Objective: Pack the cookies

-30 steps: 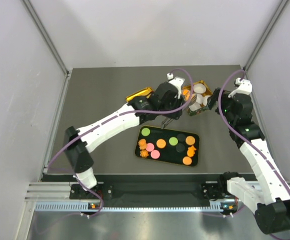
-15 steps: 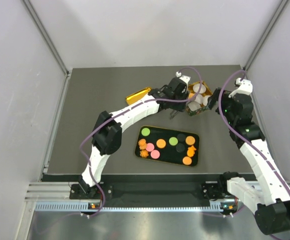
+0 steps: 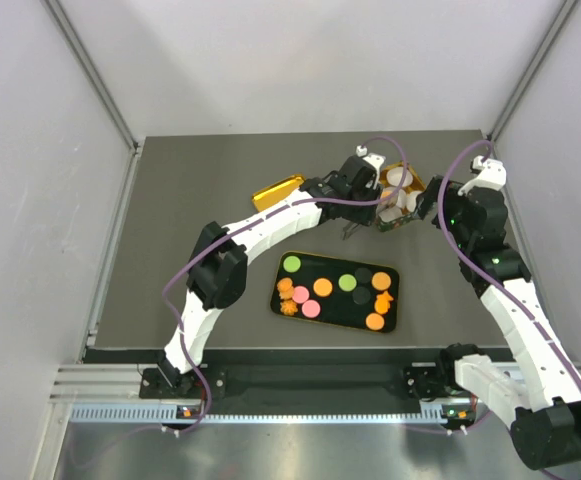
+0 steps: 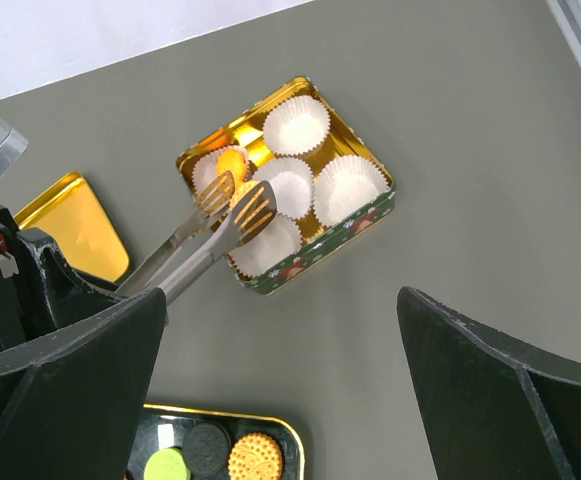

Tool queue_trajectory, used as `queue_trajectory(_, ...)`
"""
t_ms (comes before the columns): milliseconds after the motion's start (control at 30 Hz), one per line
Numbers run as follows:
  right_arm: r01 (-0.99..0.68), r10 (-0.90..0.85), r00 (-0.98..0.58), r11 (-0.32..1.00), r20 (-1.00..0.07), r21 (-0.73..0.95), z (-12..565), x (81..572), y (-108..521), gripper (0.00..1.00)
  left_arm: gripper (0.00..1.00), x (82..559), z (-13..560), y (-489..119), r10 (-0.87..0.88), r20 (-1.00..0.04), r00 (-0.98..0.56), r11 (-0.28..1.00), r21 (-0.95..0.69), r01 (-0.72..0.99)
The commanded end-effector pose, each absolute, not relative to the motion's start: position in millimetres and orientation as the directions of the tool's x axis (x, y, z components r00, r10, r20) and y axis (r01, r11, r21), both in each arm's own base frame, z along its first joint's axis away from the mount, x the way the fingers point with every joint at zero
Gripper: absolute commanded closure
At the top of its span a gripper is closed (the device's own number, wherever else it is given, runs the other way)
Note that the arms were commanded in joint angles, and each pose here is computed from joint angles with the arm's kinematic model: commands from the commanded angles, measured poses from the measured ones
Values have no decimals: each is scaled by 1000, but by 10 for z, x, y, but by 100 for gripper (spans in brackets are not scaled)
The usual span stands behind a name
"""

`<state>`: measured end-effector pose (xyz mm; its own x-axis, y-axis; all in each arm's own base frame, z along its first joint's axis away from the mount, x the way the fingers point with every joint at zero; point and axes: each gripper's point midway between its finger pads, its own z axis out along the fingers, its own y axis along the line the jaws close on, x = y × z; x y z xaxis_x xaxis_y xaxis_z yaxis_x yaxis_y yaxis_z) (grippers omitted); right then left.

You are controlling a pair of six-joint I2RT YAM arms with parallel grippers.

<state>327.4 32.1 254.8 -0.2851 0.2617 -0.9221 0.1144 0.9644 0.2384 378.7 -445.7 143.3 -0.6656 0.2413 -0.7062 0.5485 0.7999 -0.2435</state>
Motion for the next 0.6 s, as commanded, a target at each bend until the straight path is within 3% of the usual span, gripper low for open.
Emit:
queue_trajectory(0,123,265,-228,962,-937,242,2723,3297,257,0,59,3816,1640,-4533,205,-746,-634,782,-265,564)
queue_trajectory(567,125,266,-229,962,-936,243,2716,3296,255,0,59,3663,1618,-4497,218,-737,-639,777,-265,571)
